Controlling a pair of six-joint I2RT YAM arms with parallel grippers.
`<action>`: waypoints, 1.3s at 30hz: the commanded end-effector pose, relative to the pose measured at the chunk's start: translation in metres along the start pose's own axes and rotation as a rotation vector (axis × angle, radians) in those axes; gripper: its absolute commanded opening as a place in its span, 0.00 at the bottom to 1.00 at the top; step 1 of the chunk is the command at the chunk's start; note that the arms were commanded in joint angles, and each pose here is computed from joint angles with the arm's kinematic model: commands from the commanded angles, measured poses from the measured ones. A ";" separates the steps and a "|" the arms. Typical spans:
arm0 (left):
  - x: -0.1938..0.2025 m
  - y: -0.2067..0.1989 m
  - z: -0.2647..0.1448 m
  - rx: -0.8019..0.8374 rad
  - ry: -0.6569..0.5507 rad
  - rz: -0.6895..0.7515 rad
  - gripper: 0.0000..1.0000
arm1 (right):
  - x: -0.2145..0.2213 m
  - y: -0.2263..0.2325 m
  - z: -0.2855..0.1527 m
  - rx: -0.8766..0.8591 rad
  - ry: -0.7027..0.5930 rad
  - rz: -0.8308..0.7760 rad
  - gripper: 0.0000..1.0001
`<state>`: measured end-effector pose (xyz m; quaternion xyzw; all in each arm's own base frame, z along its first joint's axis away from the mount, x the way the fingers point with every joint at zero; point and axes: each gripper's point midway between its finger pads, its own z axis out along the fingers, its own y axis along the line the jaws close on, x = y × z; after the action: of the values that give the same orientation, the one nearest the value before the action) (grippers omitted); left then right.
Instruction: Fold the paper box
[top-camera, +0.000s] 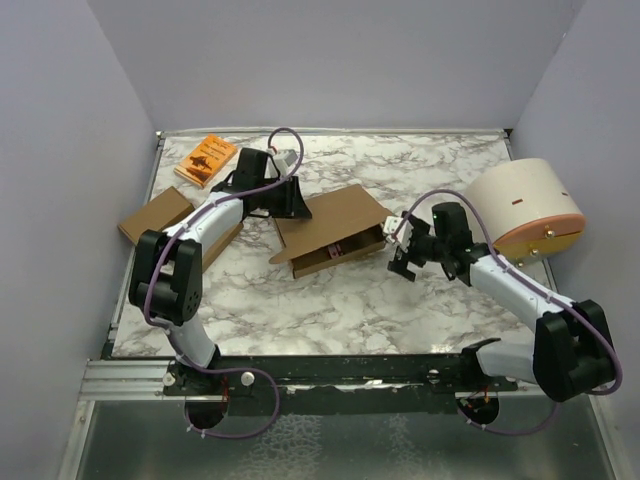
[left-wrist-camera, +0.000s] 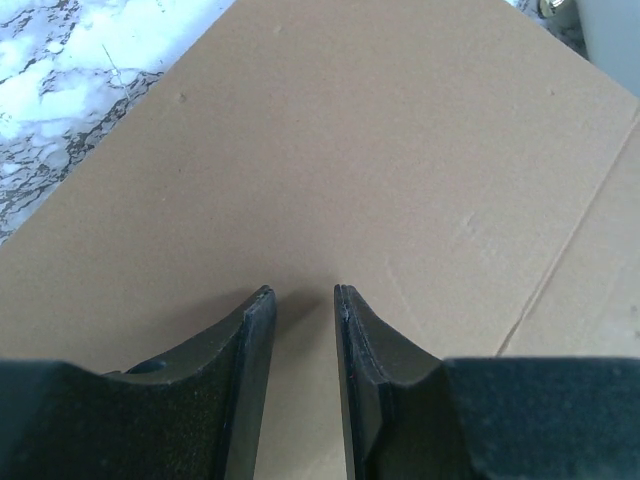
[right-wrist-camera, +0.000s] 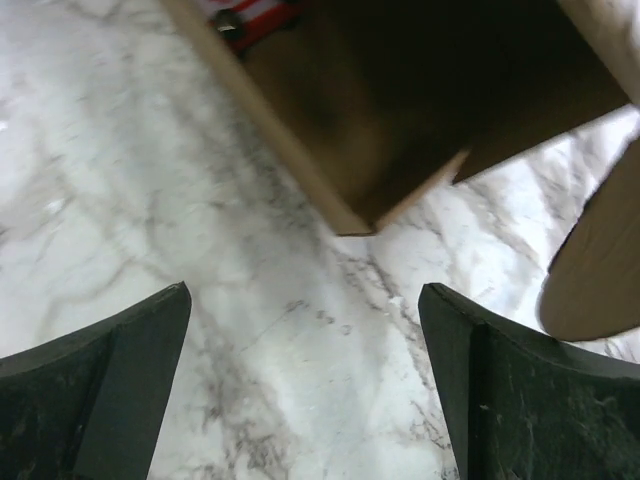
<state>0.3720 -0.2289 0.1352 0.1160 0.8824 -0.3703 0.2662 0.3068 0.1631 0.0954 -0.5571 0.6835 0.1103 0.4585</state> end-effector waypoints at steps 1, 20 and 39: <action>0.006 -0.004 0.006 0.037 0.031 0.013 0.33 | -0.008 0.057 -0.022 -0.316 -0.033 -0.078 0.96; 0.024 0.002 0.015 0.036 0.089 0.014 0.34 | -0.050 0.109 -0.026 -0.661 -0.389 -0.242 0.26; 0.006 -0.005 0.009 0.015 0.011 0.058 0.35 | -0.060 0.147 0.013 -0.710 -0.308 -0.356 0.26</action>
<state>0.3600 -0.2374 0.0938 0.1394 0.8949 -0.3653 0.2151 0.1763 0.2429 0.1012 -0.7432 0.4219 0.3893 0.3436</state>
